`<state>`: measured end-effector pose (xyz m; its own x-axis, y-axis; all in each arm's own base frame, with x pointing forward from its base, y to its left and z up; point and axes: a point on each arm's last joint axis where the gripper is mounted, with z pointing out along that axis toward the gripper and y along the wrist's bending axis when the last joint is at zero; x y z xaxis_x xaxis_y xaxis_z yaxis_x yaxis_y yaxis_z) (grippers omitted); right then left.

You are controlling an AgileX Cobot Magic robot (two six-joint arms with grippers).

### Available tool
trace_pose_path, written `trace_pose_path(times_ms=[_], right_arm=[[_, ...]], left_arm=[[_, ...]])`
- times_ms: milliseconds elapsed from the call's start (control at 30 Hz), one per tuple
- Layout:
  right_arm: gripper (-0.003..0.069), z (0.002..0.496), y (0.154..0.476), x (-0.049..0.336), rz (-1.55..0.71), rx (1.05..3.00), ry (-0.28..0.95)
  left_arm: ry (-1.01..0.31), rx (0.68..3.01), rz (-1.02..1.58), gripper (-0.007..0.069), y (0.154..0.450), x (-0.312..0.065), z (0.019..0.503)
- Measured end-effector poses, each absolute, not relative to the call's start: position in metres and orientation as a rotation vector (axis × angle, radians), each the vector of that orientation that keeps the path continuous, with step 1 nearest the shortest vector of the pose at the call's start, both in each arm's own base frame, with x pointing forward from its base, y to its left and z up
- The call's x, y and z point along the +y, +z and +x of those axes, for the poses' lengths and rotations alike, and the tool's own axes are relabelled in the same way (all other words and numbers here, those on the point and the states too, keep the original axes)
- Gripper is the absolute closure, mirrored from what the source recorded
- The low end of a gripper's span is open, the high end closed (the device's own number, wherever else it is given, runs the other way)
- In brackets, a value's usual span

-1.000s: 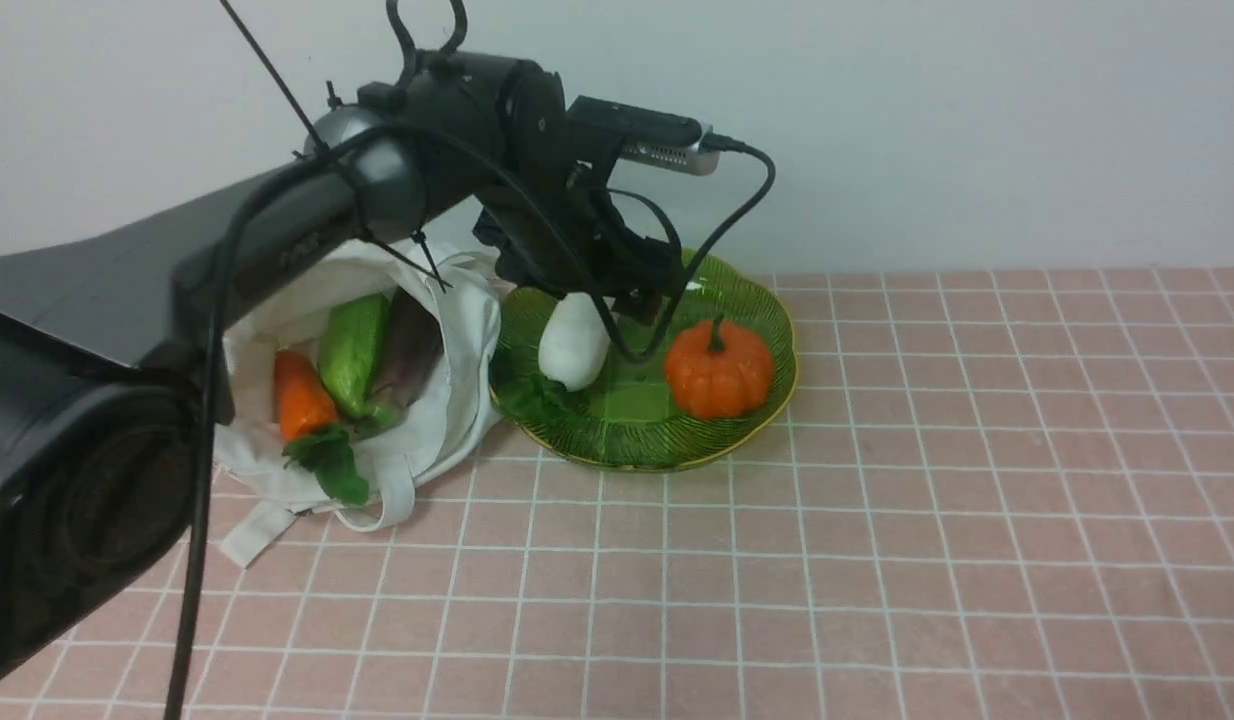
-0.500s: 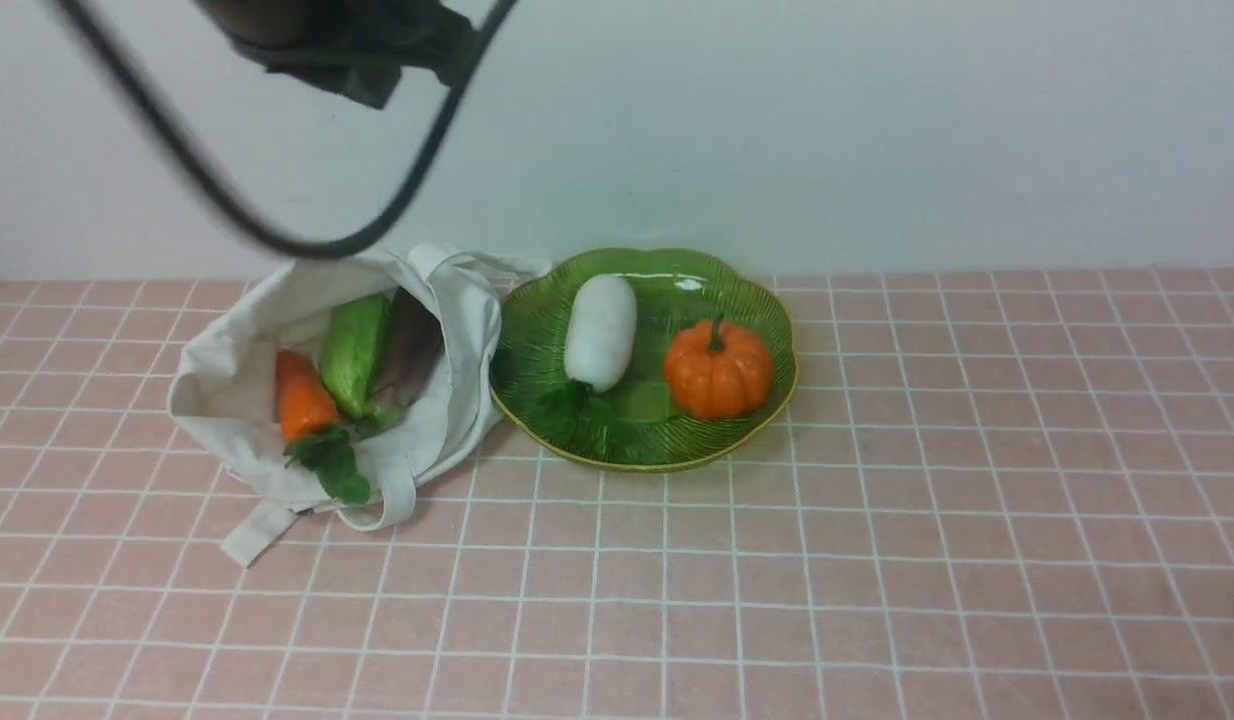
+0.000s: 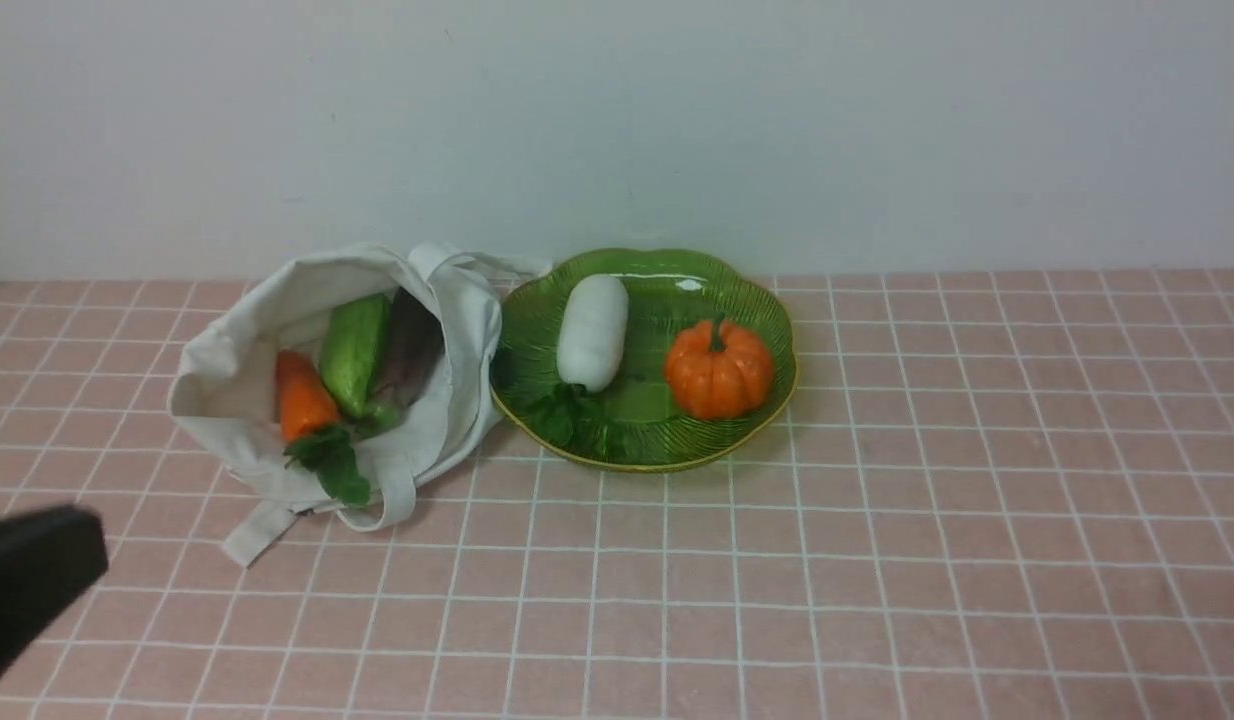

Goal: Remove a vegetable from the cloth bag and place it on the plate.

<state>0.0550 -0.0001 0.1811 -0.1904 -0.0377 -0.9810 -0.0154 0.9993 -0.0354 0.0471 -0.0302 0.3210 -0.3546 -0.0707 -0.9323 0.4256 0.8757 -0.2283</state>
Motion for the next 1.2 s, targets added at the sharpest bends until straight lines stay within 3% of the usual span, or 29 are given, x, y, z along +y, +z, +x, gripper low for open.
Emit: trace_pose_path(times_ms=[167, 333, 1000, 1067, 1200], right_arm=[[0.0673, 0.055, 0.181, 0.0, -0.039, 1.762, -0.02], [0.0673, 0.055, 0.181, 0.0, -0.037, 1.764, -0.017], [0.0673, 0.055, 0.181, 0.0, -0.037, 1.765, -0.017], [0.0673, 0.055, 0.181, 0.0, -0.037, 1.765, -0.017], [0.0673, 0.055, 0.181, 0.0, -0.037, 1.765, -0.017]], left_arm=[[-0.513, 1.717, 0.205, 0.063, 0.282, -0.014, 0.023], [-0.471, 1.763, 0.216, 0.063, 0.253, -0.015, 0.029], [-0.454, 1.784, 0.207, 0.063, 0.245, -0.017, 0.036], [-0.434, 1.783, 0.194, 0.063, 0.243, -0.017, 0.037], [-0.225, 1.828, 0.121, 0.063, 0.218, -0.01, 0.046]])
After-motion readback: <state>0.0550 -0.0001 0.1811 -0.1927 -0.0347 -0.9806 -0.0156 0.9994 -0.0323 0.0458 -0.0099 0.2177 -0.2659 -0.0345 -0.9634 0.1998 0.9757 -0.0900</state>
